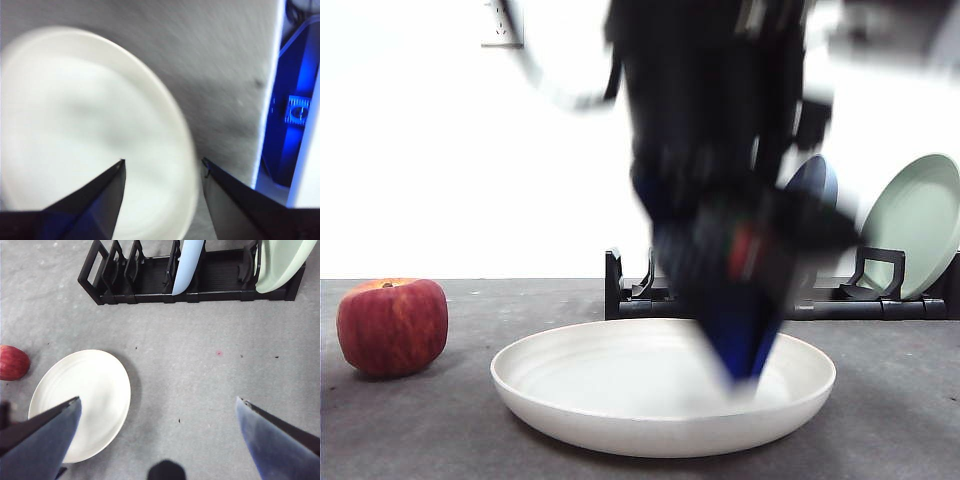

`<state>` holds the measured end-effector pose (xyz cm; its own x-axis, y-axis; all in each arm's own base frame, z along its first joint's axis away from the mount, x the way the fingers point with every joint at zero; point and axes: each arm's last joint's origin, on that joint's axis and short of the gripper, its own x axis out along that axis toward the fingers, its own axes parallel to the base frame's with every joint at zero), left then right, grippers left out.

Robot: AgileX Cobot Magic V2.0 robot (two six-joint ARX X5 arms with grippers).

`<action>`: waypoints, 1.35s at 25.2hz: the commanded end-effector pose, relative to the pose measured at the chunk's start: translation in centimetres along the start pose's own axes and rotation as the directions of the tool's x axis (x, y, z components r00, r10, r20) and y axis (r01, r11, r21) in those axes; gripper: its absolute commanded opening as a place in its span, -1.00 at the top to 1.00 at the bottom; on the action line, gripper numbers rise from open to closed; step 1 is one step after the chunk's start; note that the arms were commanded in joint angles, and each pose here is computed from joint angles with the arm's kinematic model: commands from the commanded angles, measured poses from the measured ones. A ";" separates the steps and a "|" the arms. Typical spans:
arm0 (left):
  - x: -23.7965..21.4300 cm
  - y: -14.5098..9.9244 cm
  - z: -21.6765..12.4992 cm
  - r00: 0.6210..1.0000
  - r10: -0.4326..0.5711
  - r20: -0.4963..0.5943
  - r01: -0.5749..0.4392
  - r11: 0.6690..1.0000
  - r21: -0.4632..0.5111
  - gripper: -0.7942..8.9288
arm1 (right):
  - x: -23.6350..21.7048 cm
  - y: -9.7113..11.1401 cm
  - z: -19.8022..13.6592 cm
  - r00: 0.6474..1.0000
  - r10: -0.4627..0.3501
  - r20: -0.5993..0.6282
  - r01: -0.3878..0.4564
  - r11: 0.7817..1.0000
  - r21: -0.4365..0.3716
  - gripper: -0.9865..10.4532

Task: Take the yellow plate from the plate rack,put the plate on the table,take the apple from the table,put the apple in the plate

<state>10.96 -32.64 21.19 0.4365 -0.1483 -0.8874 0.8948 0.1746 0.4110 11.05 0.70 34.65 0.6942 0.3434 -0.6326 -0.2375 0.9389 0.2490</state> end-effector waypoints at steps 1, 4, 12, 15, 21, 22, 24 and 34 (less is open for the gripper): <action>-3.1 1.7 0.4 0.998 0.014 0.062 -0.009 0.996 -0.086 0.31 | -0.1 0.0 0.0 1.000 0.004 0.004 -0.004 1.000 -0.012 -0.21; -7.9 4.5 -0.1 0.985 0.057 0.162 -0.026 0.982 -0.187 0.31 | -0.1 0.1 0.0 0.999 0.040 0.005 -0.040 0.999 -0.013 -0.21; -22.2 11.5 -12.0 0.816 0.364 0.449 0.034 0.745 -0.666 0.85 | 0.6 0.5 1.7 0.961 0.264 0.089 -0.262 0.965 -0.029 -0.21; -25.9 11.3 -16.8 0.730 0.471 0.495 0.078 0.662 -0.745 0.85 | 1.9 0.9 3.0 0.932 0.348 0.106 -0.347 0.937 -0.028 -0.21; -28.2 9.6 -21.8 0.708 0.530 0.466 0.086 0.590 -0.803 0.85 | 6.0 4.1 5.1 0.877 0.476 0.058 -0.472 0.878 -0.078 -0.21; -28.2 9.4 -22.2 0.713 0.535 0.452 0.079 0.580 -0.811 0.85 | 6.6 4.9 5.3 0.874 0.484 0.051 -0.478 0.873 -0.094 -0.21; -28.3 9.1 -23.0 0.722 0.537 0.436 0.072 0.569 -0.819 0.85 | 8.1 6.8 5.7 0.869 0.494 0.027 -0.488 0.864 -0.122 -0.21; -28.4 8.8 -23.5 0.727 0.530 0.436 0.075 0.569 -0.819 0.85 | 15.2 17.8 9.0 0.876 0.460 -0.147 -0.482 0.819 -0.310 -0.21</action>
<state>4.24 -4.08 45.10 0.8308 -0.4397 -0.3412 0.4703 0.8825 0.0082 22.91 21.45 36.24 0.4019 0.7444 -0.5333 -0.7244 0.6147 0.3121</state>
